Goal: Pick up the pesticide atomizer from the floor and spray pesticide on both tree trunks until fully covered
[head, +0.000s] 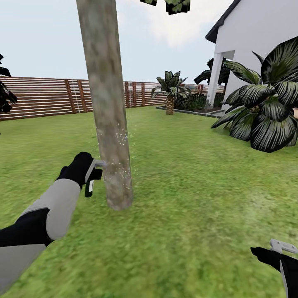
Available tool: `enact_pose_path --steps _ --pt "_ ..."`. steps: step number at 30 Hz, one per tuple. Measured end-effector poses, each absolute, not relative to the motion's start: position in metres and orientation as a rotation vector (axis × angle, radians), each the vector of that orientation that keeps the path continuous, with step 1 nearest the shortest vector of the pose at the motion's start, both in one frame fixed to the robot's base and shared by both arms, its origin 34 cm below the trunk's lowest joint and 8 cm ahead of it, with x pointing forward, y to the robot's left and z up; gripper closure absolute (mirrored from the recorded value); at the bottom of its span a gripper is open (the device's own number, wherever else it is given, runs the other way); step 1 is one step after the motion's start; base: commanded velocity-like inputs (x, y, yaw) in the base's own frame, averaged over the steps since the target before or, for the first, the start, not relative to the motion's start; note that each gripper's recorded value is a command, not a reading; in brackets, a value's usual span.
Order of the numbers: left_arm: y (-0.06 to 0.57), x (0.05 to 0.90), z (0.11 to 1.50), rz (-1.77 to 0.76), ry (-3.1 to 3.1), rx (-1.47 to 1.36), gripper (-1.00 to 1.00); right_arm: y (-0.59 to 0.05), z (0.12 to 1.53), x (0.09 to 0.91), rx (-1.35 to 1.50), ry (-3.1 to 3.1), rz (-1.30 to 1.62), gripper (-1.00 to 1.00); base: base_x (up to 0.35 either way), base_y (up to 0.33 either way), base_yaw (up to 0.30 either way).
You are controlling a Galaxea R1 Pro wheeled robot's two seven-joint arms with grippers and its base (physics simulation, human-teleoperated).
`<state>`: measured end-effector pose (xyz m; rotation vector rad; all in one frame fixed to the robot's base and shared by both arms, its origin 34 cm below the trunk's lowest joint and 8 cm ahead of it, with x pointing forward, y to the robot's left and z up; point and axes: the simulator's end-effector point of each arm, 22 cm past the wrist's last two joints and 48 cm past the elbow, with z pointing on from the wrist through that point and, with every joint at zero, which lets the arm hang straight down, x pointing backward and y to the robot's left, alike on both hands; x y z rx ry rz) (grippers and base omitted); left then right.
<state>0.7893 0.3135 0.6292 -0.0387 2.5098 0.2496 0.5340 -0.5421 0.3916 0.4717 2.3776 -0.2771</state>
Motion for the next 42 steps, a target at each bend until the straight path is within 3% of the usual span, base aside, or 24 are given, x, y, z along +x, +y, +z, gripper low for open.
enact_pose_path --steps 15,24,36,42 --pt "0.289 0.837 0.776 0.129 2.311 -0.010 1.00 -0.542 0.391 0.534 0.472 2.379 -0.276 -1.00 0.000 0.000 0.000" --pt "0.280 0.831 0.748 0.111 2.393 0.021 1.00 -0.542 0.391 0.534 0.472 2.379 -0.277 -1.00 0.000 0.000 0.000" --pt "0.281 0.831 0.748 0.111 2.395 0.020 1.00 -0.542 0.391 0.534 0.472 2.378 -0.277 -1.00 0.025 -0.268 0.000" --pt "0.282 0.834 0.763 0.116 2.372 0.017 1.00 -0.542 0.391 0.534 0.472 2.379 -0.276 -1.00 0.036 -0.047 0.000"
